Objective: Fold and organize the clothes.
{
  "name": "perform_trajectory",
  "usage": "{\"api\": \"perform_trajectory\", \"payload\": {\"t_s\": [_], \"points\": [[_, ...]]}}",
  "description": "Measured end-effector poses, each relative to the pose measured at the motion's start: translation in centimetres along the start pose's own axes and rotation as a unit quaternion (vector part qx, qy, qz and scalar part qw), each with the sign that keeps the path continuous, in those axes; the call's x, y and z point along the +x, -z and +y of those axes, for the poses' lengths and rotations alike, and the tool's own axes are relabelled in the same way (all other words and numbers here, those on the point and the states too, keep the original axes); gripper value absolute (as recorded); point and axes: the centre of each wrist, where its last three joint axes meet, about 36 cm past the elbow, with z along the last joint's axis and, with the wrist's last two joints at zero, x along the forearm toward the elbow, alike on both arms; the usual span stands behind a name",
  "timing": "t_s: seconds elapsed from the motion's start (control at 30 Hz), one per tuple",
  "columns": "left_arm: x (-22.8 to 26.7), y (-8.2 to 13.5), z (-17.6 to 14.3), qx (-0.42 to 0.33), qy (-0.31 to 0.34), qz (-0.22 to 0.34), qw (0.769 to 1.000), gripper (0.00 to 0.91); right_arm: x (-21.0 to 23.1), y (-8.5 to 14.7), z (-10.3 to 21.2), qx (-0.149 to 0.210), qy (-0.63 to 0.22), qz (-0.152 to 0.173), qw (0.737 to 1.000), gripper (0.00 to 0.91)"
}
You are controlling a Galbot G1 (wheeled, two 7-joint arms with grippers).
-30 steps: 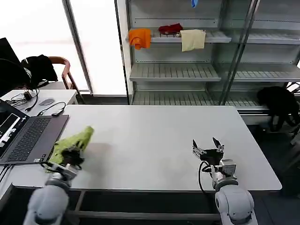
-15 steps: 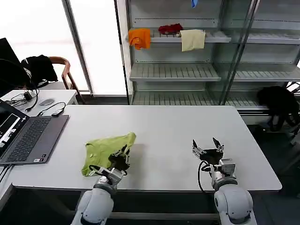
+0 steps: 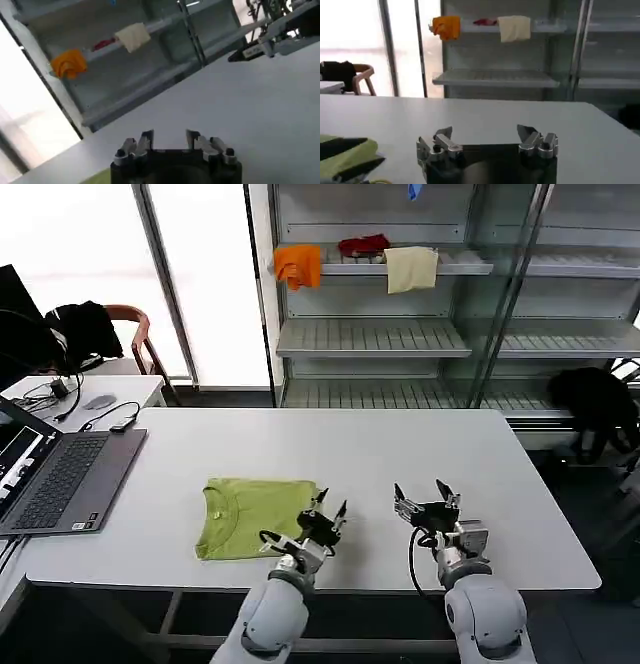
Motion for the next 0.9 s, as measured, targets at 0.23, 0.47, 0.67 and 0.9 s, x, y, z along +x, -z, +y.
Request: {"api": "perform_trajectory", "payload": {"t_s": [0.23,0.47,0.67,0.9], "points": [[0.4,0.5,0.6,0.025,0.001,-0.016,1.000,0.907,-1.5,-0.8,1.5,-0.055,0.040,0.018,0.998,0.907],[2.4,-0.2,5.7,0.037,0.045,-0.024,0.998,0.907,-3.6,-1.9,4.2,-0.112,0.096,0.044,0.988,0.907],[4.5,-0.7,11.4,0.057,0.095,-0.025,0.994,0.907,-5.2,-2.8,7.0,-0.139,0.142,0.067,0.978,0.907],[6.4,-1.9,16.8,0.090,0.141,-0.015,0.986,0.907,-6.0,-4.4,8.8,-0.147,0.169,0.095,0.970,0.897]]}}
